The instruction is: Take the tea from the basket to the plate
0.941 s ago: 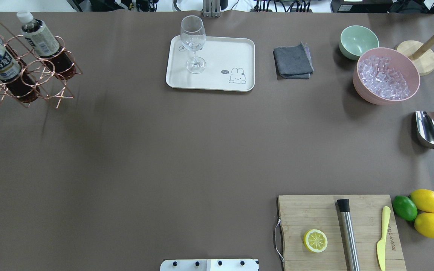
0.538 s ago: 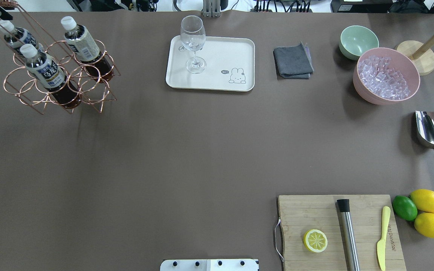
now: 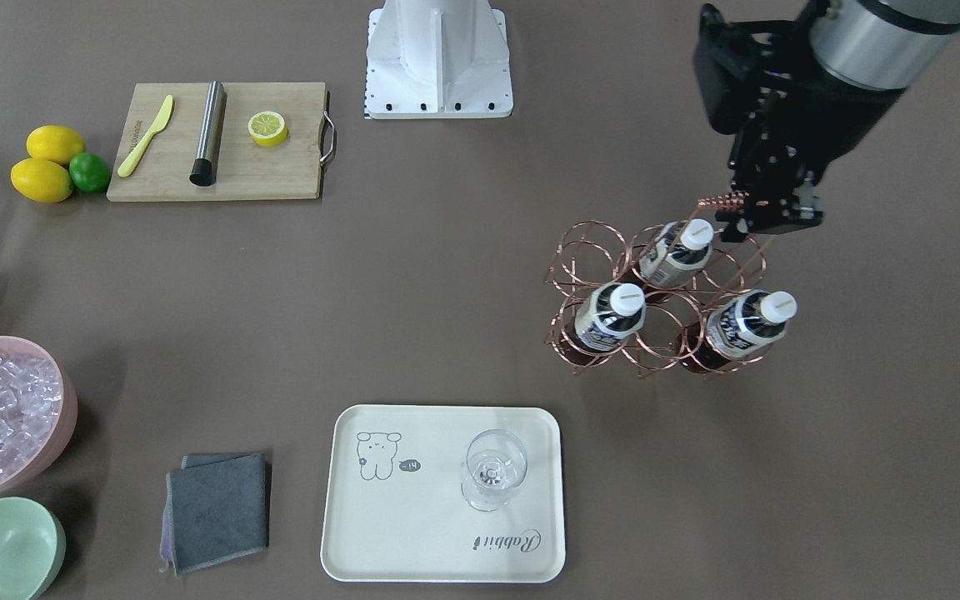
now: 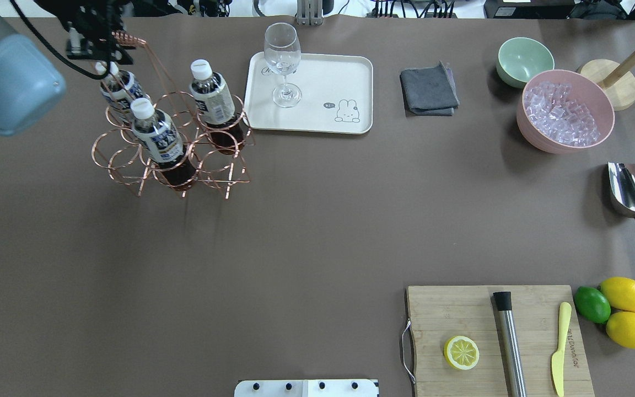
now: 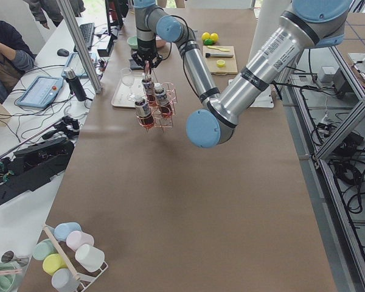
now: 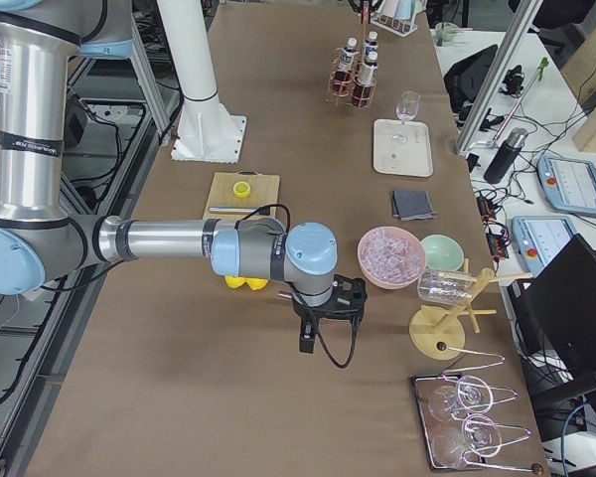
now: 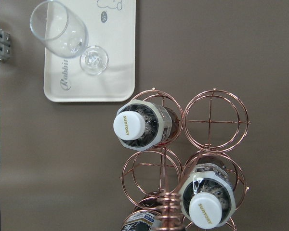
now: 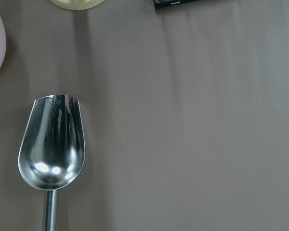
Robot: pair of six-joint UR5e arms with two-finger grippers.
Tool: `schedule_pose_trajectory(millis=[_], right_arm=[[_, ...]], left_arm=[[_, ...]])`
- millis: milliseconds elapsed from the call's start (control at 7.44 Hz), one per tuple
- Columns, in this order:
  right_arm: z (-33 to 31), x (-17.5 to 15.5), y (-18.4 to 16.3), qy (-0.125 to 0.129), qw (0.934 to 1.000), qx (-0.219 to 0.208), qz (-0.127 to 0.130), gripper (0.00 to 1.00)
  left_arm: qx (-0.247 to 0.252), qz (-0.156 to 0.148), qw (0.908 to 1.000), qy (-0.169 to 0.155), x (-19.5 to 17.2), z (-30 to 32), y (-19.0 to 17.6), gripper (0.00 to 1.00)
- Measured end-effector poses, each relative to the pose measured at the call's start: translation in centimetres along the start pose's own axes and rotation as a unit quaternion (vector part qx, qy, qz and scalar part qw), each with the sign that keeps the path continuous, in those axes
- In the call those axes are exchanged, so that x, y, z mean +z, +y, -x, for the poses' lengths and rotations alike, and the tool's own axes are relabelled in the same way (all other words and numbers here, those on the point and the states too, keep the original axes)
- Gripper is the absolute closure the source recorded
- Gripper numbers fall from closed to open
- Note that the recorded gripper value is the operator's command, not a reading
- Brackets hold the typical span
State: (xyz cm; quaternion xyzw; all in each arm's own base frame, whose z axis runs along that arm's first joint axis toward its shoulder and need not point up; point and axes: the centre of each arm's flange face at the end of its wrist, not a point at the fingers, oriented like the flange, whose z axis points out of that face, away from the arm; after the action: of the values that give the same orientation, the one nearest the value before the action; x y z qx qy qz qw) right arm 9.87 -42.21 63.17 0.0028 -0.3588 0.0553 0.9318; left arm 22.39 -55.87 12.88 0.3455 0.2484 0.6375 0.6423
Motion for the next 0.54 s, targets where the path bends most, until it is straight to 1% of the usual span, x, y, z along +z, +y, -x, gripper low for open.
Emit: schedule_pose_trajectory(millis=[269,538], right_arm=[[1.2,-0.3,-0.8,-0.001,0.9999,-0.011,-0.004,0.00],[2.1,-0.7,-1.0,-0.011,0.9997,-0.020,-0.006,0.00]], left_arm=[[0.002,0.003,1.0000,0.004,1.7,-2.8,-7.6,1.00],[0.002,-0.002,0.9999,0.013,3.3,-5.8,-13.7,1.00]])
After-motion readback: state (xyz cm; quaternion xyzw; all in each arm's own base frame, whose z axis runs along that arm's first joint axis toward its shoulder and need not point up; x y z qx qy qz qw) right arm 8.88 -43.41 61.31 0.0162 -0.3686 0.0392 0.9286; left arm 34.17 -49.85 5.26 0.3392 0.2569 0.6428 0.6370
